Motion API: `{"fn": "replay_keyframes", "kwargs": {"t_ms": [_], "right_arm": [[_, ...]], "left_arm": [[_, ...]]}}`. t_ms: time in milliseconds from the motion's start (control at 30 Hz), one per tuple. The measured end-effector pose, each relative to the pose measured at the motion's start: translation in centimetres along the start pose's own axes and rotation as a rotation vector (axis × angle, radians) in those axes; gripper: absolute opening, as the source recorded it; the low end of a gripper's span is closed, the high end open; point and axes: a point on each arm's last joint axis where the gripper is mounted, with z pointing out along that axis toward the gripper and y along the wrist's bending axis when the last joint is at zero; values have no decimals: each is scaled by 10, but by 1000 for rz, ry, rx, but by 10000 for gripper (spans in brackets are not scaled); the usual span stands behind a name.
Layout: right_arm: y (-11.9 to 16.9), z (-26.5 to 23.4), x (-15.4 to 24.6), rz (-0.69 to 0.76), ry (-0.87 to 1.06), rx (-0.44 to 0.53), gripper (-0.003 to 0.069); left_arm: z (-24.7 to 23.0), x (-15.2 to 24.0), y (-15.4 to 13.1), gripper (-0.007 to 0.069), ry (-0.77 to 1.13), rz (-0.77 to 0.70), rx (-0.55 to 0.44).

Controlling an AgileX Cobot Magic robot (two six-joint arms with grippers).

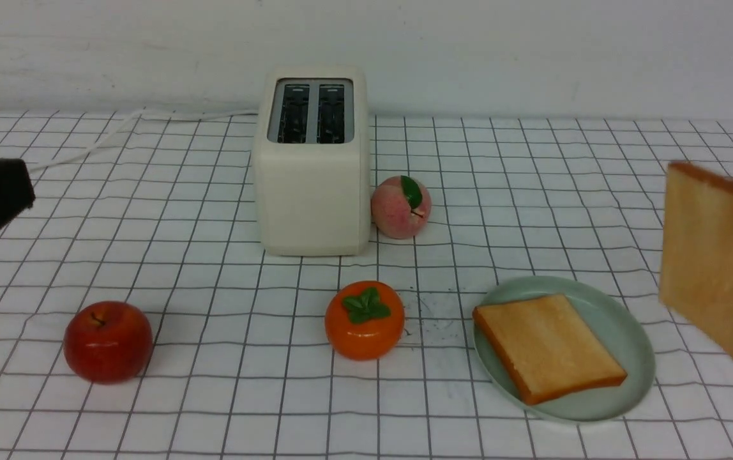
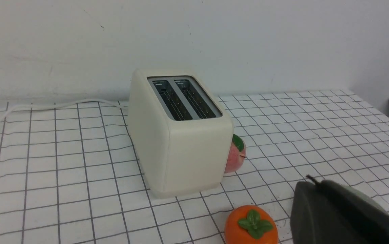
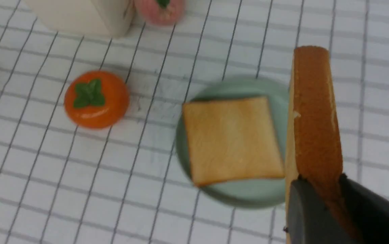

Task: Take toasted bread from bread machine on white checkered table place on plate.
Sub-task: 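Place the held slice of bread on top of the slice on the plate with the right gripper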

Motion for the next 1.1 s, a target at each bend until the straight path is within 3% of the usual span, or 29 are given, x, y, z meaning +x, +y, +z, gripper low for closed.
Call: {"fn": "replay_keyframes", "kwargs": {"t_ms": [67,133,233,367,567,900,1100], "right_arm": [[-3,12,3,31,23,-68,95],[-9,36,-4,52,32,-214,95],[-25,62,-12,117,49,-303,95],[-57,110,-15,213,92,-362,95],[-78,161,-14,304,77,-429,95],[-98,195,-6,357,93,-351,95],[-106,197,-3,305,96,-266,197]], "left_arm": [[1,1,0,-13,-2,2,7],[3,4,-2,-13,3,-2,18],[6,5,-3,-13,14,-9,20],[9,6,-3,-13,27,-12,20],[12,8,-4,-13,40,-9,17],[15,10,-4,-13,51,-6,14],[15,10,-4,-11,51,-6,14]]}}
